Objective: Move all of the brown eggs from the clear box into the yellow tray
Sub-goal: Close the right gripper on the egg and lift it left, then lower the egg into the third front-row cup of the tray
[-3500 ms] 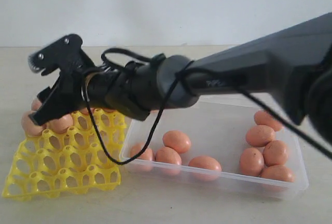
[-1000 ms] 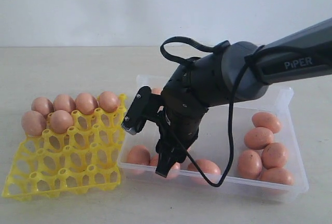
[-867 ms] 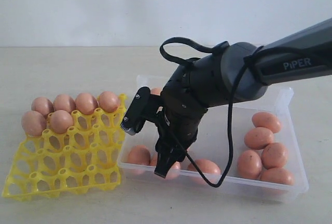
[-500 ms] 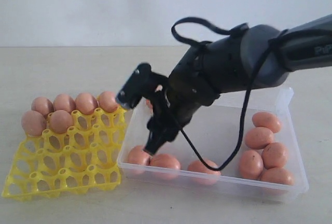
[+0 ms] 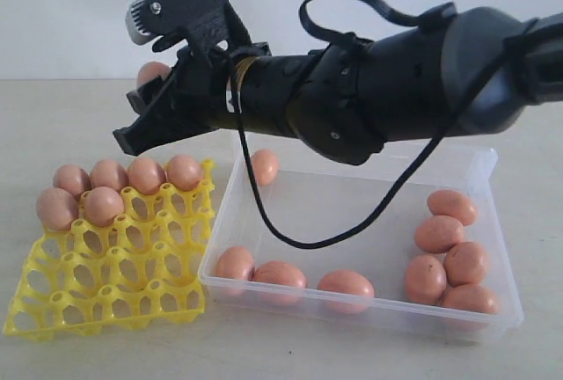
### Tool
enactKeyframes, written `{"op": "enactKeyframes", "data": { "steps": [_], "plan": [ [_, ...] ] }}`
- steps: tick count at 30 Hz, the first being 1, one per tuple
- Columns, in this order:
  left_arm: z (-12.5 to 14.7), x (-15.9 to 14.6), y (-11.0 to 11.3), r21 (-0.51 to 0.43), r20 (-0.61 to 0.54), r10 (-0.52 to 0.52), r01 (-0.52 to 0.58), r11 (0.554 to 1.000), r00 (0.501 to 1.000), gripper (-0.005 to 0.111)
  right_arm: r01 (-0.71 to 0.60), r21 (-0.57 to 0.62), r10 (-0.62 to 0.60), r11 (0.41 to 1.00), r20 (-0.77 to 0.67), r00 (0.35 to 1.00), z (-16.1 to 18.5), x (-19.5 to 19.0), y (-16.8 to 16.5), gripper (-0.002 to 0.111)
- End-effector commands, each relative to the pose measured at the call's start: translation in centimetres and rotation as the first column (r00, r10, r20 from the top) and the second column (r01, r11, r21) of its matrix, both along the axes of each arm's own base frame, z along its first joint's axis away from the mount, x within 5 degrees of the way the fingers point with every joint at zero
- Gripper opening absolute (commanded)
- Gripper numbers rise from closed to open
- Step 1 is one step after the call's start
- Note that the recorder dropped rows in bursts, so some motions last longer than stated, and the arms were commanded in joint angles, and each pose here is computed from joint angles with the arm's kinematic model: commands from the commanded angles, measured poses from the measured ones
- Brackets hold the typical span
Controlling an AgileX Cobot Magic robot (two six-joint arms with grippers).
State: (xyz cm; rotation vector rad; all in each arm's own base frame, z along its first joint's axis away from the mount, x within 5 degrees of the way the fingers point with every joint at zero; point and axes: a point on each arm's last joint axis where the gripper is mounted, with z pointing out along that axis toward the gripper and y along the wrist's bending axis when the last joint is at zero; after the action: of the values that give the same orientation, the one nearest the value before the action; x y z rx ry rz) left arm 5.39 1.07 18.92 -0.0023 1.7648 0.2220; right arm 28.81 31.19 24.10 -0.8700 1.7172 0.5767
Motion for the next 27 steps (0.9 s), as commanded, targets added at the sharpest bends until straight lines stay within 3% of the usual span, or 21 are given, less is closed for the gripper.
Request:
{"op": "enactKeyframes", "data": {
  "steps": [1,11,27],
  "plan": [
    [-0.1,0.0,0.0,-0.004,0.001,0.002,-0.002,1.000,1.000,0.022,0.005,0.072,0.001,0.997,-0.074,0.997,-2.4,0.4,1.0,0.001],
    [-0.1,0.0,0.0,-0.004,0.001,0.002,-0.002,1.000,1.000,0.022,-0.016,0.132,0.035,0.991,-0.142,0.989,-6.6,0.5,2.5,0.001],
    [-0.1,0.0,0.0,-0.004,0.001,0.002,-0.002,1.000,1.000,0.022,-0.050,0.107,0.067,0.993,-0.159,0.985,-9.0,0.6,4.3,0.001]
  ]
}}
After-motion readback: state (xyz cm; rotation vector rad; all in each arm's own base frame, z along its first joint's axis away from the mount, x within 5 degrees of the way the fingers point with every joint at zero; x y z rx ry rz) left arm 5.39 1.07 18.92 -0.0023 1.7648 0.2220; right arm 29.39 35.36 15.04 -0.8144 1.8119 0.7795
